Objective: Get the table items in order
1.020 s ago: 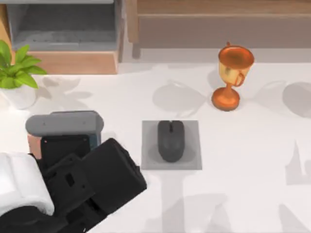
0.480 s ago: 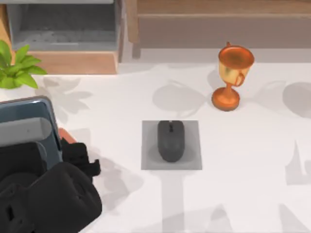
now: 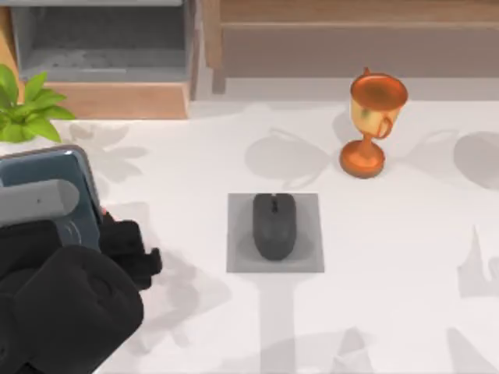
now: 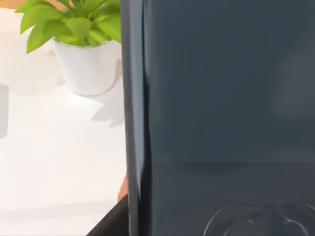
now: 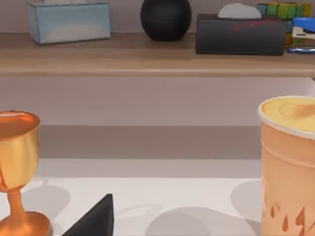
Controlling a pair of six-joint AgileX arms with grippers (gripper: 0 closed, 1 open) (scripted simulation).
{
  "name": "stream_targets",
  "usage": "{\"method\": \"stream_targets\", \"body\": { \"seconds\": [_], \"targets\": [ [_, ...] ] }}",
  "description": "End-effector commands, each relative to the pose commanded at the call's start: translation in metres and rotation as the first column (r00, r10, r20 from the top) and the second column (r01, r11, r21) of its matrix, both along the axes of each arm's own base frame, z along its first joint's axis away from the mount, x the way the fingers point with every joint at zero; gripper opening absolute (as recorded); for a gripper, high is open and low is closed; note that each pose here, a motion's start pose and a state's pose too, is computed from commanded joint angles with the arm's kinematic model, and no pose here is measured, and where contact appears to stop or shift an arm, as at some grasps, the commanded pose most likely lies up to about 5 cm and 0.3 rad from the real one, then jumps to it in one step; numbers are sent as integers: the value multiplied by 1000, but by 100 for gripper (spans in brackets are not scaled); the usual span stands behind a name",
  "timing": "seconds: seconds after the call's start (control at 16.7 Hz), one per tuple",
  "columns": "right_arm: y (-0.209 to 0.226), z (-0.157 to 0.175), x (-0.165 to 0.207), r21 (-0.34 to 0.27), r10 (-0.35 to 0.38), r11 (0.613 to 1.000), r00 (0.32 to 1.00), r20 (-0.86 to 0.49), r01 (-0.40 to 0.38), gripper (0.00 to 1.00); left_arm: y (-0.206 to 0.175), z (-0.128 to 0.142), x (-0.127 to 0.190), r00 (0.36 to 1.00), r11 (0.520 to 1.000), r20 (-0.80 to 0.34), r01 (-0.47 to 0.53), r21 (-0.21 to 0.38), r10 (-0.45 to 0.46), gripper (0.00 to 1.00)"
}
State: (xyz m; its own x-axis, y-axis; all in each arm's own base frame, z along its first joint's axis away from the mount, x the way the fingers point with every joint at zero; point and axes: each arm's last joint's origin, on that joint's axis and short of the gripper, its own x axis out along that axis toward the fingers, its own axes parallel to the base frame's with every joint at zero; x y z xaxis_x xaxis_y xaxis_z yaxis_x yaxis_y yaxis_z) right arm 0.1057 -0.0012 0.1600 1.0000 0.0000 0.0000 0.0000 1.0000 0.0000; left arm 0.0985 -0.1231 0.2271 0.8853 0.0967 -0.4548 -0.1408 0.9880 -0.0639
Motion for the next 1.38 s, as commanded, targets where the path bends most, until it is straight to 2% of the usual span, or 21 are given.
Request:
{"method": "stream_targets", "body": {
  "seconds": [0.18,0.6,0.9,1.38],
  "targets": [
    [0,0,0,0,0,1000,1000,0,0,100,3,-7,8,1000,1000,13,0,2,0,0],
    [0,0,0,0,0,1000,1000,0,0,100,5,-27,37,999,998,-6,-34,57,35,0],
    [0,0,0,0,0,1000,1000,0,0,100,5,-28,39,999,998,-8,-37,59,37,0],
    [0,0,0,0,0,1000,1000,0,0,100,5,-28,39,999,998,-8,-37,59,37,60]
  ]
}}
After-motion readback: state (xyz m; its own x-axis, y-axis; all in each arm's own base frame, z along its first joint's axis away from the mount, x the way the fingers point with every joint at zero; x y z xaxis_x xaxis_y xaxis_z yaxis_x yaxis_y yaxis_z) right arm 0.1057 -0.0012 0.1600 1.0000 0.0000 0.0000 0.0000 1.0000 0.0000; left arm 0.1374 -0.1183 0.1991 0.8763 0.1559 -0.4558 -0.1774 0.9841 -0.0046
